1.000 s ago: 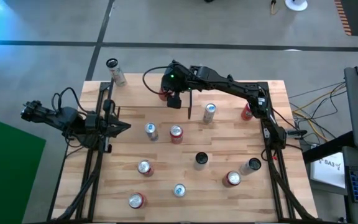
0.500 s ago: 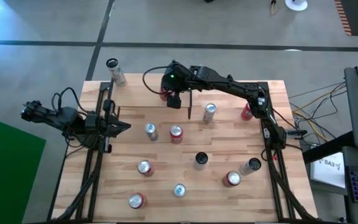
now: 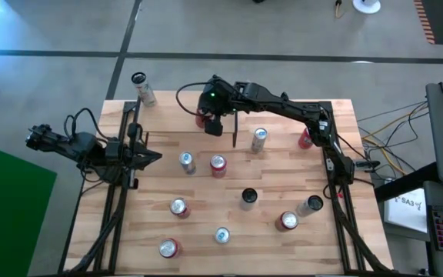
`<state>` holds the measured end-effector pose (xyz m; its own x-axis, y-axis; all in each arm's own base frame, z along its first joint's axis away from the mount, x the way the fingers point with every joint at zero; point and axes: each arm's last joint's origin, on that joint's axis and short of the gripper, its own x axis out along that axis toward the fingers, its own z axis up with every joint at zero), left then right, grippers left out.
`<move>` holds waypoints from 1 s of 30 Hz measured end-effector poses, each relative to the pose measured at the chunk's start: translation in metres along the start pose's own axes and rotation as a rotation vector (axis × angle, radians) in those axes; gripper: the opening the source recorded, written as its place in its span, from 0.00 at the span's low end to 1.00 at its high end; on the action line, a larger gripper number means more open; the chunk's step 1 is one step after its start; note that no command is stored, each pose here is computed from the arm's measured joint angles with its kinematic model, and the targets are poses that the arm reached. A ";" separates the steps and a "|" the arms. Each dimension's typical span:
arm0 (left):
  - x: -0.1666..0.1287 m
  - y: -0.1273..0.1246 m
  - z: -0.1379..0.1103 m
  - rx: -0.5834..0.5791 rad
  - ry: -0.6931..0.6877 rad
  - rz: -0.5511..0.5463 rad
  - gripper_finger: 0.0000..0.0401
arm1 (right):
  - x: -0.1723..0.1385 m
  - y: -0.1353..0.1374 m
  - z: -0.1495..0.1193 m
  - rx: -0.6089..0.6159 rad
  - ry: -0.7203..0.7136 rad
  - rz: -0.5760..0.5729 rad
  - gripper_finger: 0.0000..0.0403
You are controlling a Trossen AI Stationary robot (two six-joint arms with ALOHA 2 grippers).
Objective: Place canned beverage on shelf
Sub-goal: Put the red black soda can on the shelf
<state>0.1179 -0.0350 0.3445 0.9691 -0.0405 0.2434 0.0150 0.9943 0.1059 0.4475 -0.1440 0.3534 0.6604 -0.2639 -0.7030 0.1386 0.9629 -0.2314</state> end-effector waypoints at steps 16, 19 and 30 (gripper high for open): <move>0.000 0.000 0.000 0.000 0.000 0.000 0.00 | 0.005 -0.003 -0.002 0.002 -0.006 -0.009 0.81; 0.000 0.000 0.000 0.000 0.000 0.000 0.00 | 0.006 -0.003 -0.002 0.002 -0.009 -0.011 0.81; 0.001 0.000 0.000 -0.005 0.003 -0.001 0.00 | 0.007 -0.005 0.000 0.027 -0.032 -0.032 0.82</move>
<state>0.1185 -0.0352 0.3441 0.9698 -0.0412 0.2403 0.0173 0.9948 0.1008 0.4511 -0.1505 0.3496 0.6783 -0.2934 -0.6737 0.1798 0.9552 -0.2349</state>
